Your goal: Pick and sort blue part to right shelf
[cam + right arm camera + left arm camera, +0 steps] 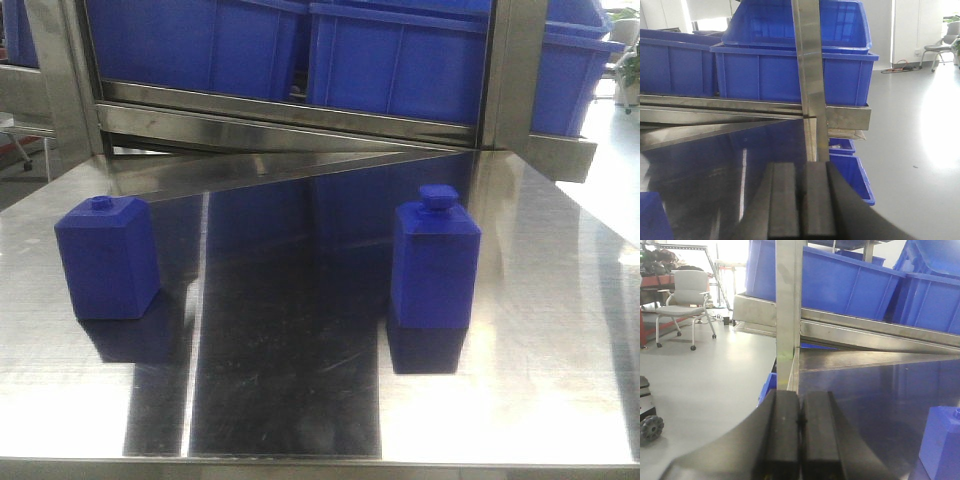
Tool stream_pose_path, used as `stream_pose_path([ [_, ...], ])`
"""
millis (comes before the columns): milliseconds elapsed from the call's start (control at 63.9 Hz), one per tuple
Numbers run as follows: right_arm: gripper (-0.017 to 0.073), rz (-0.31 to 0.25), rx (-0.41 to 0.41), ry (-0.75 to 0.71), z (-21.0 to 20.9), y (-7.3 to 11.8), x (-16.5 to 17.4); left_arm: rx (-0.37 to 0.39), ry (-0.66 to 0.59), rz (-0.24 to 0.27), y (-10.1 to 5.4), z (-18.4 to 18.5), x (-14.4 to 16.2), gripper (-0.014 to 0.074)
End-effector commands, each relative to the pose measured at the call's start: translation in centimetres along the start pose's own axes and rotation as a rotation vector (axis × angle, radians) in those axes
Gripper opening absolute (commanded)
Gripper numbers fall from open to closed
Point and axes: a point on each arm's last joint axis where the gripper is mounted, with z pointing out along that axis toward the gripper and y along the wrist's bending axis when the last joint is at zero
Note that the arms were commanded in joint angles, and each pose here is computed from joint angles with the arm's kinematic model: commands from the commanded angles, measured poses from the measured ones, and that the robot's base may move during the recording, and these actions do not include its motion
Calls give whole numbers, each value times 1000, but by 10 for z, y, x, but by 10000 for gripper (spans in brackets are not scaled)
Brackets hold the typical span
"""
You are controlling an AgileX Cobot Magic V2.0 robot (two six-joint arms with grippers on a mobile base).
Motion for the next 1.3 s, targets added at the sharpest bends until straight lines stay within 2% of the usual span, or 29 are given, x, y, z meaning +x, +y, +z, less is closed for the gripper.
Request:
stream_pose_path([
  [0,54,-6,-10,-131,-3,2,-17,7,-80,-15,0,-1,-1,133],
  [266,54,-22,-16,-158,-5,4,-32,7,-80,-15,0,-1,-1,133],
  [391,54,-24,-16,-119,-5,7,-47,7,-80,-15,0,-1,-1,133],
  [642,54,-33,2,181,6,13,-71,7,-80,-15,0,-1,-1,133],
  [861,54,-35,-43,309,34,20,-86,7,-80,-15,0,-1,-1,133],
  [986,55,-65,-91,417,56,27,-82,7,-80,-15,0,-1,-1,133],
  [1111,62,-55,-102,571,79,34,-71,7,-80,-15,0,-1,-1,133],
  [1205,156,-24,-80,660,95,36,-64,7,-80,-15,0,-1,-1,133],
  [1237,214,-13,-73,681,100,37,-63,7,-80,-15,0,-1,-1,133],
  [1284,348,8,-57,723,107,38,-60,7,-80,-15,0,-1,-1,133],
])
